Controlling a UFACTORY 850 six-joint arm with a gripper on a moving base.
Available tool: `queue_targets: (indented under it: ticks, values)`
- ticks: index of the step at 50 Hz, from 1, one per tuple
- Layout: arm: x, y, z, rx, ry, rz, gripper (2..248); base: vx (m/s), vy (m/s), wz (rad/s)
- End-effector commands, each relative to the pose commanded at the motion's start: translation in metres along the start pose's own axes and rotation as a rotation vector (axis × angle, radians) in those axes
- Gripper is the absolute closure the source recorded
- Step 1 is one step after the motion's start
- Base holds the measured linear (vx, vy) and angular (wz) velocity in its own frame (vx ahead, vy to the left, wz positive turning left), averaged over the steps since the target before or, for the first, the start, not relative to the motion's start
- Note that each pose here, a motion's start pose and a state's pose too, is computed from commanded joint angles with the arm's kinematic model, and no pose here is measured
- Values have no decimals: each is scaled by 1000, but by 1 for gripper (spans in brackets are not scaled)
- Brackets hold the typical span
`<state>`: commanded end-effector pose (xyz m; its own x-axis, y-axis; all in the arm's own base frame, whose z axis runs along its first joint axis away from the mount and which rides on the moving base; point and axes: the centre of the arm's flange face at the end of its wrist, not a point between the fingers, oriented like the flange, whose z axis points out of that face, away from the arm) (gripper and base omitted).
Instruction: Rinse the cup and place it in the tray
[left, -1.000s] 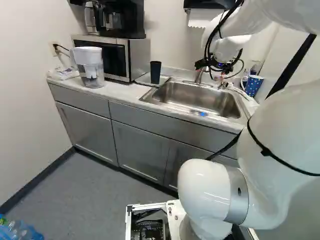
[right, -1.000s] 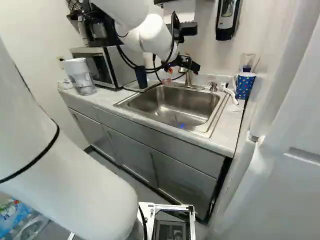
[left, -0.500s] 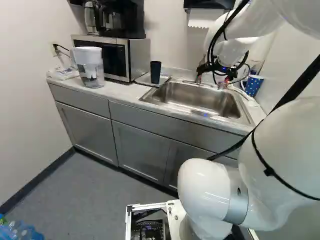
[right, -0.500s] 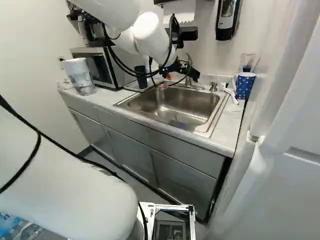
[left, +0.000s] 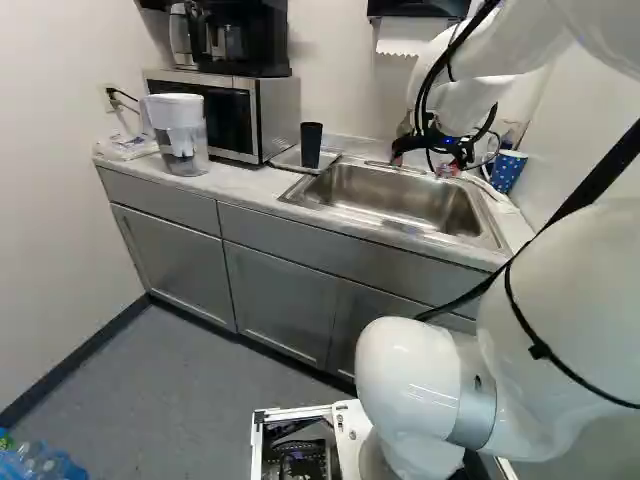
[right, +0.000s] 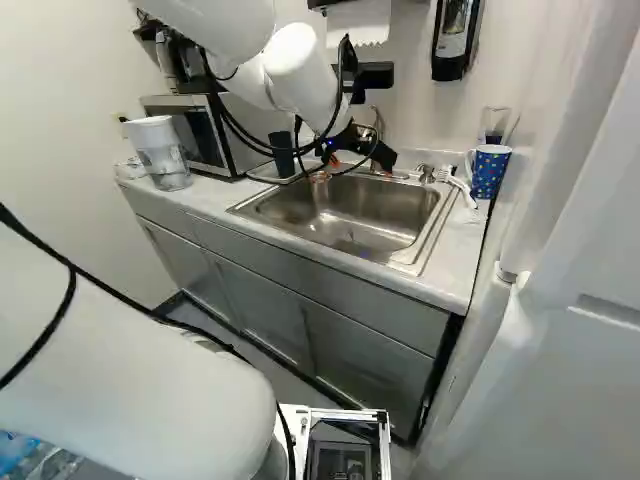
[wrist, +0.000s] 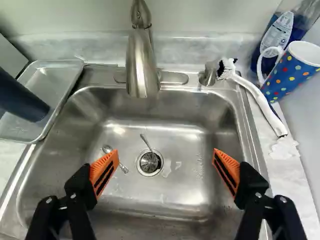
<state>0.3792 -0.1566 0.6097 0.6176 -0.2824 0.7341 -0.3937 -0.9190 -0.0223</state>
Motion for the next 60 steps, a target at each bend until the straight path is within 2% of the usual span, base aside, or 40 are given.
queue_targets:
  ticks: [49, 60]
  values:
    - [0, 0, 0, 0, 0, 0, 3, 0, 0, 1]
    - [0, 0, 0, 0, 0, 0, 3, -73, 71, 54]
